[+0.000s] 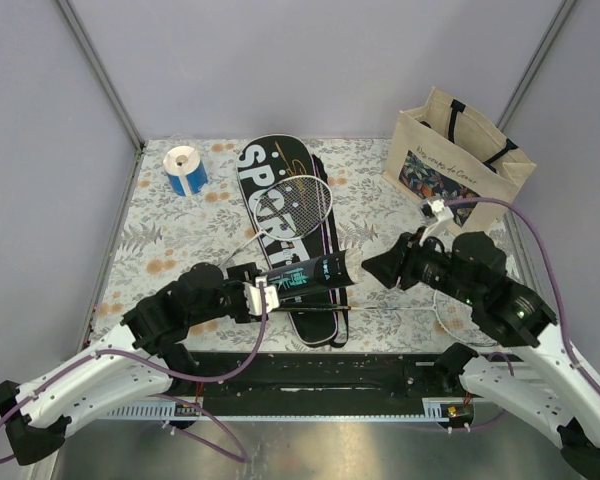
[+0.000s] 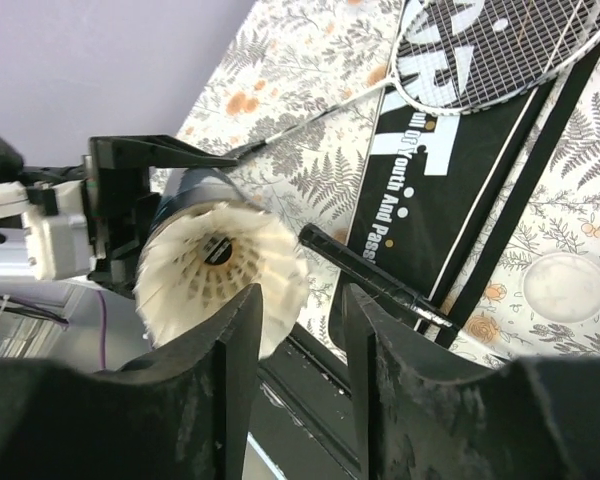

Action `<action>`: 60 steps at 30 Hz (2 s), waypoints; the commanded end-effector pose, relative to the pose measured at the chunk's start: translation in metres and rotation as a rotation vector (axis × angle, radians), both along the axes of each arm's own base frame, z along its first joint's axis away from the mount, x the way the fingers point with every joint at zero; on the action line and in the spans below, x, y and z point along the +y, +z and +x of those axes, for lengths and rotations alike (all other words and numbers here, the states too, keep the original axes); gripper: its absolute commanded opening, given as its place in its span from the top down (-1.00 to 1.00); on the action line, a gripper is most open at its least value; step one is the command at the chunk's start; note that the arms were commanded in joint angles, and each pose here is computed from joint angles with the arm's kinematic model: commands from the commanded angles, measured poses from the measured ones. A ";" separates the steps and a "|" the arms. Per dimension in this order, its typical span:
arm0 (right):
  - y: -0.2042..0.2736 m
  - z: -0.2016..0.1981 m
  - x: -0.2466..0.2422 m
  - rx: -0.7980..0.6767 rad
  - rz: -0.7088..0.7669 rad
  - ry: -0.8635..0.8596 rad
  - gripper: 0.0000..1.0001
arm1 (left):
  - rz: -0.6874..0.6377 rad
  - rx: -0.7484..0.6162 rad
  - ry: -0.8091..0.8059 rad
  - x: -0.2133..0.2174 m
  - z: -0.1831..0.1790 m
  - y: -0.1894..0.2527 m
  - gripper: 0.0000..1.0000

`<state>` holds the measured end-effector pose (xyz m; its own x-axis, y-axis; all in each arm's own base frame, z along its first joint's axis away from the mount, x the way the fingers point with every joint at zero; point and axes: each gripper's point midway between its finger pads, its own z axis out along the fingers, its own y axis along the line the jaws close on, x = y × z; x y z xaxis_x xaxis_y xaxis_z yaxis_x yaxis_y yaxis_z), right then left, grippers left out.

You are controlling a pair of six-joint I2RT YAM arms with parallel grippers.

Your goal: Pack up the badminton gear

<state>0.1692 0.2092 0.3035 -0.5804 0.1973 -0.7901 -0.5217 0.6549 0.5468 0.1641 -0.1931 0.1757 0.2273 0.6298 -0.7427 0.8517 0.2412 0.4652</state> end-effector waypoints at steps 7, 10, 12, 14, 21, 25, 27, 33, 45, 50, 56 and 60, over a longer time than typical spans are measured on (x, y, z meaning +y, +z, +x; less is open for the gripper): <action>0.055 -0.051 -0.004 -0.143 0.135 0.185 0.03 | -0.126 -0.086 -0.078 -0.018 -0.002 0.042 1.00; 0.068 -0.063 0.006 -0.182 0.201 0.282 0.03 | -0.129 -0.080 -0.085 -0.018 -0.004 0.041 1.00; 0.067 -0.064 0.010 -0.176 0.198 0.306 0.02 | -0.137 -0.080 -0.091 -0.019 -0.006 0.043 1.00; 0.063 -0.062 0.015 -0.165 0.184 0.325 0.02 | -0.143 -0.080 -0.091 -0.019 -0.006 0.045 1.00; 0.049 -0.051 0.025 -0.137 0.162 0.327 0.03 | -0.144 -0.076 -0.098 -0.020 -0.007 0.044 1.00; 0.044 -0.045 0.024 -0.135 0.149 0.297 0.35 | -0.135 -0.075 -0.099 -0.020 -0.007 0.042 1.00; 0.044 -0.044 0.023 -0.139 0.150 0.289 0.60 | -0.135 -0.078 -0.096 -0.019 -0.006 0.042 1.00; 0.029 -0.043 0.032 -0.099 0.167 0.315 1.00 | -0.151 -0.056 -0.085 -0.023 -0.005 0.046 1.00; 0.008 -0.034 0.056 -0.015 0.202 0.365 1.00 | -0.182 -0.056 -0.106 -0.029 -0.007 0.053 1.00; 0.002 -0.031 0.056 -0.006 0.203 0.350 1.00 | -0.222 -0.087 -0.111 -0.028 -0.008 0.060 1.00; -0.002 -0.029 0.064 0.028 0.222 0.370 1.00 | -0.218 -0.076 -0.118 -0.031 -0.009 0.060 1.00; 0.002 -0.029 0.064 0.025 0.232 0.366 0.99 | -0.219 -0.075 -0.115 -0.030 -0.008 0.060 1.00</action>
